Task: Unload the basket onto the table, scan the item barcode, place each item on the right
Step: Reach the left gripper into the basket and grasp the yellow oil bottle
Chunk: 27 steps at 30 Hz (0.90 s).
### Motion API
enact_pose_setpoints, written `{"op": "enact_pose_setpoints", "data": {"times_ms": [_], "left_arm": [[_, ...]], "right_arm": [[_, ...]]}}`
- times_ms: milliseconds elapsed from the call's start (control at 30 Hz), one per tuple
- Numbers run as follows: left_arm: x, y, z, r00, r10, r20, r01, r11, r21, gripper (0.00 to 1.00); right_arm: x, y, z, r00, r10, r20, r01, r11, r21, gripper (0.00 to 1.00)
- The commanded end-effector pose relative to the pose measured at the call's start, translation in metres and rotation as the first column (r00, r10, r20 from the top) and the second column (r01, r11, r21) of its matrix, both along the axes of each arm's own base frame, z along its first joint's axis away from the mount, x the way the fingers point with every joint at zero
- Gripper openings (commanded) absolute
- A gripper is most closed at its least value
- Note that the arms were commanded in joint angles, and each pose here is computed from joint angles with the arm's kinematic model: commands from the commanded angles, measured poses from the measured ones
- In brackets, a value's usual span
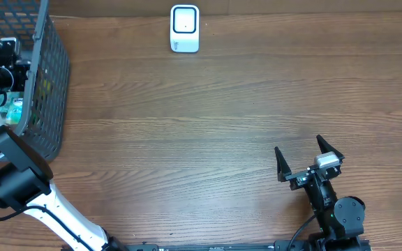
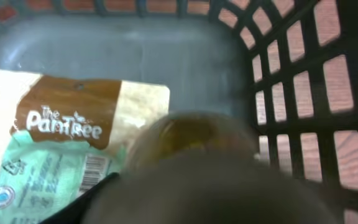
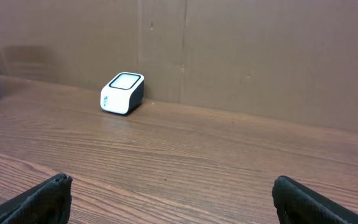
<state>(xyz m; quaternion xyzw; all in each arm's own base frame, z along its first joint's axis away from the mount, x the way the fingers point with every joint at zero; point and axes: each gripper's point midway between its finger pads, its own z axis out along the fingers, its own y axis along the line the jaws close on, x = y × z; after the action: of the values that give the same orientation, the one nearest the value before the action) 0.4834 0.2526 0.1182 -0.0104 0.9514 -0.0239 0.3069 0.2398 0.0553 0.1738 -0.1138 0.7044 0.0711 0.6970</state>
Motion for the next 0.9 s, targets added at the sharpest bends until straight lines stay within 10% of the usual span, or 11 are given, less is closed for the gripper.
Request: {"op": "enact_pose_setpoints", "data": {"times_ms": [0, 200, 300, 533, 867], "left_arm": [[0.011, -0.005, 0.014, 0.998, -0.039, 0.047, 0.038, 0.999, 0.017, 0.42], [0.012, -0.007, 0.017, 0.998, -0.039, 0.052, 0.038, 0.999, 0.015, 0.41], [0.013, -0.009, 0.017, 0.998, -0.027, 0.050, 0.026, 1.000, 0.002, 0.74], [0.026, -0.020, 0.035, 0.987, -0.076, 0.143, 0.082, 0.996, -0.036, 0.96], [0.030, -0.016, 0.042, 0.986, -0.048, 0.158, 0.054, 0.998, -0.037, 1.00]], "right_arm": [[0.000, -0.002, -0.002, 1.000, -0.009, 0.001, 0.009, 1.000, 0.002, 1.00], [0.000, -0.002, -0.002, 1.000, -0.009, 0.001, 0.009, 1.000, 0.002, 1.00], [0.000, -0.002, -0.002, 1.000, -0.009, 0.002, 0.009, 1.000, 0.002, 1.00], [0.000, -0.002, -0.002, 1.000, -0.009, 0.001, 0.009, 1.000, 0.002, 1.00], [0.000, -0.002, -0.002, 1.000, -0.009, 0.001, 0.009, 1.000, 0.002, 1.00]]}}
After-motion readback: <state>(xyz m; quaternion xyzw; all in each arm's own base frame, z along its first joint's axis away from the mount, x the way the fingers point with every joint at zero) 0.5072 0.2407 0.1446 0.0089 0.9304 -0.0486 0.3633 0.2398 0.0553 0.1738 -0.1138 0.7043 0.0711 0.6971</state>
